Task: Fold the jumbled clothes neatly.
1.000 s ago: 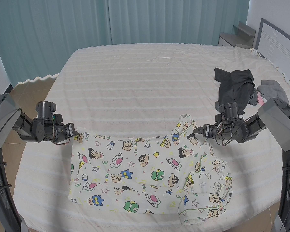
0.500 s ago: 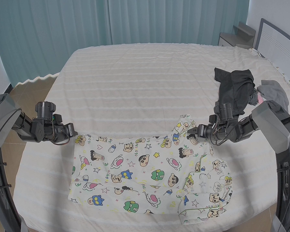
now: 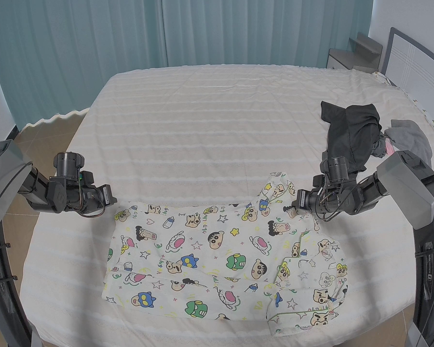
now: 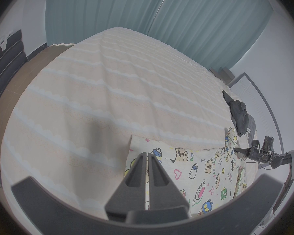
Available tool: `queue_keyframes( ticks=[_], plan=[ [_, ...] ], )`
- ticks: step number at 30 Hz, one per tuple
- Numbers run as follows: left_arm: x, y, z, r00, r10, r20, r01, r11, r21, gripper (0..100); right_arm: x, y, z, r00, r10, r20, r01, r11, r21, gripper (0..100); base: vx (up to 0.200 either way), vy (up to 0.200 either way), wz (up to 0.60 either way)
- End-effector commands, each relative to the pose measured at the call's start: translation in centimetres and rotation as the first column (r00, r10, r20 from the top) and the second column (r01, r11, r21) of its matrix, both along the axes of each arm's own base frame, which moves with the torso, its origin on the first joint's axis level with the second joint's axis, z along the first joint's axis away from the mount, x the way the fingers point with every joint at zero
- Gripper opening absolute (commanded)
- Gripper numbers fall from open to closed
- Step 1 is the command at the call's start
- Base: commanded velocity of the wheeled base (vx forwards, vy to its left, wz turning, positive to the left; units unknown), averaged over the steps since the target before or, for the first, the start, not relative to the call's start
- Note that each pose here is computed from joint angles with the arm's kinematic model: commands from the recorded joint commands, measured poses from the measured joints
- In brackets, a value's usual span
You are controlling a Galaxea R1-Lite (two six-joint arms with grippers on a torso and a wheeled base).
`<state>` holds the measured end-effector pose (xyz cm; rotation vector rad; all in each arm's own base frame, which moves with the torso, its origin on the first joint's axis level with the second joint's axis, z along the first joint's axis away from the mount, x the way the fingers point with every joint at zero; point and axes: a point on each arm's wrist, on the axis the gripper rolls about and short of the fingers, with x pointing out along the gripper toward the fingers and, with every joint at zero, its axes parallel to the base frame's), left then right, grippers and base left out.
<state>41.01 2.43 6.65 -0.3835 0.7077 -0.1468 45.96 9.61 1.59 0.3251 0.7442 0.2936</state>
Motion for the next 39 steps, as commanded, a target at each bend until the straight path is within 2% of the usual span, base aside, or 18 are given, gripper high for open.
queue_keyframes(
  ticks=[1, 7, 13, 14, 22, 27, 35, 39],
  plan=[
    [0.2, 0.2, -0.6, 1.0, 0.005, -0.013, -0.005, 1.0, 0.001, 0, -0.7, -0.2, 0.6, 1.0, -0.001, -0.003, 0.001, 1.0, -0.001, 0, 0.0, 0.0, 0.0],
    [0.6, 0.1, -1.6, 0.998, -0.005, -0.07, 0.005, 1.0, -0.002, 0, -1.2, 0.0, 0.4, 1.0, 0.002, -0.016, -0.002, 1.0, -0.006, 0, 0.0, 0.0, 0.0],
    [1.4, 0.1, -2.0, 0.998, 0.001, -0.066, -0.001, 1.0, -0.004, 0, -1.4, 0.0, 0.6, 1.0, 0.004, -0.019, -0.004, 1.0, -0.007, 0, 0.0, 0.0, 0.0],
    [1.5, 0.1, -2.1, 0.998, 0.0, -0.065, 0.0, 1.0, -0.005, 100, -1.5, 0.1, 0.6, 1.0, 0.006, -0.019, -0.006, 1.0, -0.007, 0, 0.0, 0.0, 0.0],
    [2.3, 0.4, -2.9, 0.998, -0.009, -0.063, 0.009, 1.0, -0.004, 100, -1.6, 0.4, 0.5, 1.0, 0.01, -0.022, -0.01, 1.0, -0.01, 0, 0.0, 0.0, 0.0],
    [2.8, 0.2, -4.6, 0.996, -0.031, -0.085, 0.031, 1.0, 0.003, 100, -1.7, 0.5, 0.4, 1.0, 0.012, 0.006, -0.012, 1.0, -0.006, 0, 0.0, 0.0, 0.0],
    [3.1, -1.0, -5.2, 0.993, -0.075, -0.096, 0.073, 0.997, -0.019, 100, -1.8, 0.6, 0.3, 1.0, 0.01, 0.015, -0.01, 1.0, -0.005, 0, 0.0, 0.0, 0.0],
    [3.5, -2.6, -5.2, 0.991, -0.096, -0.091, 0.093, 0.995, -0.039, 100, -1.7, 0.6, 0.3, 1.0, 0.01, 0.016, -0.01, 1.0, -0.005, 0, 0.0, 0.0, 0.0]
  ],
)
